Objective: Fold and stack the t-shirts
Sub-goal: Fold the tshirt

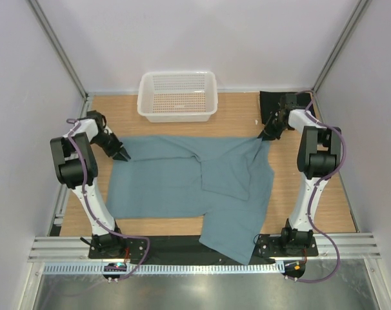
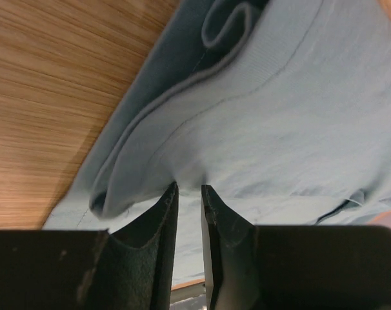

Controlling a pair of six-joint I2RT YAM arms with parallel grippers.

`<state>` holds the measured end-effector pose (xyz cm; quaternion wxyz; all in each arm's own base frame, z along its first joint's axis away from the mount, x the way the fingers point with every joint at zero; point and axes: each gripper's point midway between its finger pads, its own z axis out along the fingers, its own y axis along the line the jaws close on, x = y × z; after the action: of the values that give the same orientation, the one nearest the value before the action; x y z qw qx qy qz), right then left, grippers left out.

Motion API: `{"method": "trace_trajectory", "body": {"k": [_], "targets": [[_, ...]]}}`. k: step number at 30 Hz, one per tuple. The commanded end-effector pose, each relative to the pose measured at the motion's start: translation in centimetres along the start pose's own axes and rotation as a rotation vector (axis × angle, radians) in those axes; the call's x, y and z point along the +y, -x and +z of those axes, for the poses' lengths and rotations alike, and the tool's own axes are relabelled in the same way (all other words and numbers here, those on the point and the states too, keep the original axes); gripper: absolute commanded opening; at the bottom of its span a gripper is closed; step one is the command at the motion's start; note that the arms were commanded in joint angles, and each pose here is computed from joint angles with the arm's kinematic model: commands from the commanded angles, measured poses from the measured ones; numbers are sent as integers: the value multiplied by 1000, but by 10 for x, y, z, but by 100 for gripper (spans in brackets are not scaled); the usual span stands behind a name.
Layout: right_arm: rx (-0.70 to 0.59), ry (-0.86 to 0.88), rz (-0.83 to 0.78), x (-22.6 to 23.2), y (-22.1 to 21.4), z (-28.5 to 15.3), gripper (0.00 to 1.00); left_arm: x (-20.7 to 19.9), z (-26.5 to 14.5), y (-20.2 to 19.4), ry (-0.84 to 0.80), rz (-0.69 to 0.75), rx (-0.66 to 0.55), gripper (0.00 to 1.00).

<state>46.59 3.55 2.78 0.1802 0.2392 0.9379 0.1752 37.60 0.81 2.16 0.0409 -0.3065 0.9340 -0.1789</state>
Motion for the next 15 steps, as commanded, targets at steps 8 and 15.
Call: {"method": "trace_trajectory", "body": {"k": [8, 15], "targets": [[-93, -56, -49, 0, 40, 2, 5, 39, 11, -1, 186, -44, 56, 21], [-128, -109, -73, -12, 55, 6, 4, 50, 11, -3, 224, -29, 55, 20]]}}
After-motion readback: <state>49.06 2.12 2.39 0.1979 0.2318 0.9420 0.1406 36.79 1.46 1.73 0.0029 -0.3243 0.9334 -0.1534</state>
